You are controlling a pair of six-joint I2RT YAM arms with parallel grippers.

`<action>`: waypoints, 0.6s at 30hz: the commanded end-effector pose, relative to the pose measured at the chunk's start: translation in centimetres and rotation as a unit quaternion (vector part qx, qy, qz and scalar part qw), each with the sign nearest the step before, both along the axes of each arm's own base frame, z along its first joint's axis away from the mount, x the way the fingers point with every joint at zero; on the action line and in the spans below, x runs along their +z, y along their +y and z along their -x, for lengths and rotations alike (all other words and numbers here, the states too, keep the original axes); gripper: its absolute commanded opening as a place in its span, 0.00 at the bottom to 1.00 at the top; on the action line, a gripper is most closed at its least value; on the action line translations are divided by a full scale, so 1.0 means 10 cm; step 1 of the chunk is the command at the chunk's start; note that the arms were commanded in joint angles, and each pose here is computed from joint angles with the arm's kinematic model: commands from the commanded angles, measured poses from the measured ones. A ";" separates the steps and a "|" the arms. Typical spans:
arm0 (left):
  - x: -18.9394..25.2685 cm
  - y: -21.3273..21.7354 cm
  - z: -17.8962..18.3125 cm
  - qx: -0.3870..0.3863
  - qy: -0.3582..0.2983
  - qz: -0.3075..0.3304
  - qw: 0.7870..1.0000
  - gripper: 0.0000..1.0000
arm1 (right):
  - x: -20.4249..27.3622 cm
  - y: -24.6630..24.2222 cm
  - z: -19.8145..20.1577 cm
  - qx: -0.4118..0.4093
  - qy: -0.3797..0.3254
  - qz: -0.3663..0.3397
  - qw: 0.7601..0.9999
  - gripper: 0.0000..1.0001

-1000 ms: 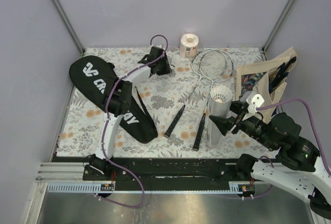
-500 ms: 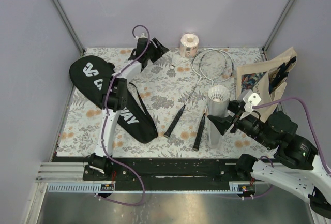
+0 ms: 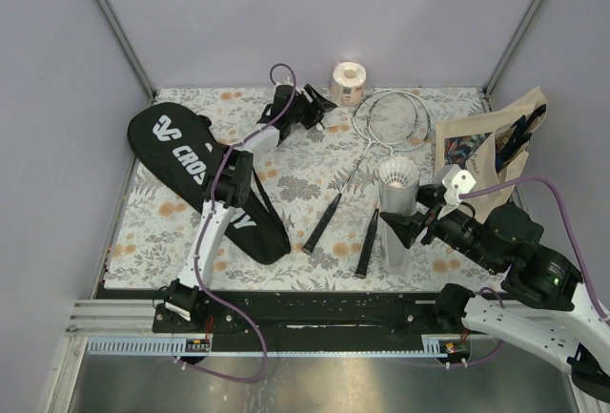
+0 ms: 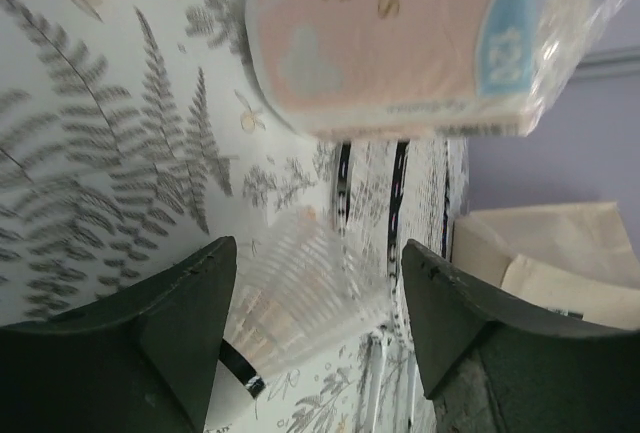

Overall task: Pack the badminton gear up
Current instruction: Pick up the shuttlecock at the center of the board.

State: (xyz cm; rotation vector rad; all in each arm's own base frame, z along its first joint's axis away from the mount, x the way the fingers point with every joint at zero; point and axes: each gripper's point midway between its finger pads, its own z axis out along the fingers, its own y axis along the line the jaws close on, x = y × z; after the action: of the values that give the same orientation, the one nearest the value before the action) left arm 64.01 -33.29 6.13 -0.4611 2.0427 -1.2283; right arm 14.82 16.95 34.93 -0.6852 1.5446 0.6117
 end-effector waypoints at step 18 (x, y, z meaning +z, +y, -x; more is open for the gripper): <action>0.19 0.03 1.31 -0.155 -0.036 -0.204 0.966 0.59 | 0.38 -0.06 0.10 0.008 -0.023 -0.081 0.996 0.43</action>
State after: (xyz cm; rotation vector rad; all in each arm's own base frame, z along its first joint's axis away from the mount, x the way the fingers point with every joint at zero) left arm 51.14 -34.61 4.39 -0.0421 2.3483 -1.0286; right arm 14.06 16.20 35.83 -0.6402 1.5190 0.6562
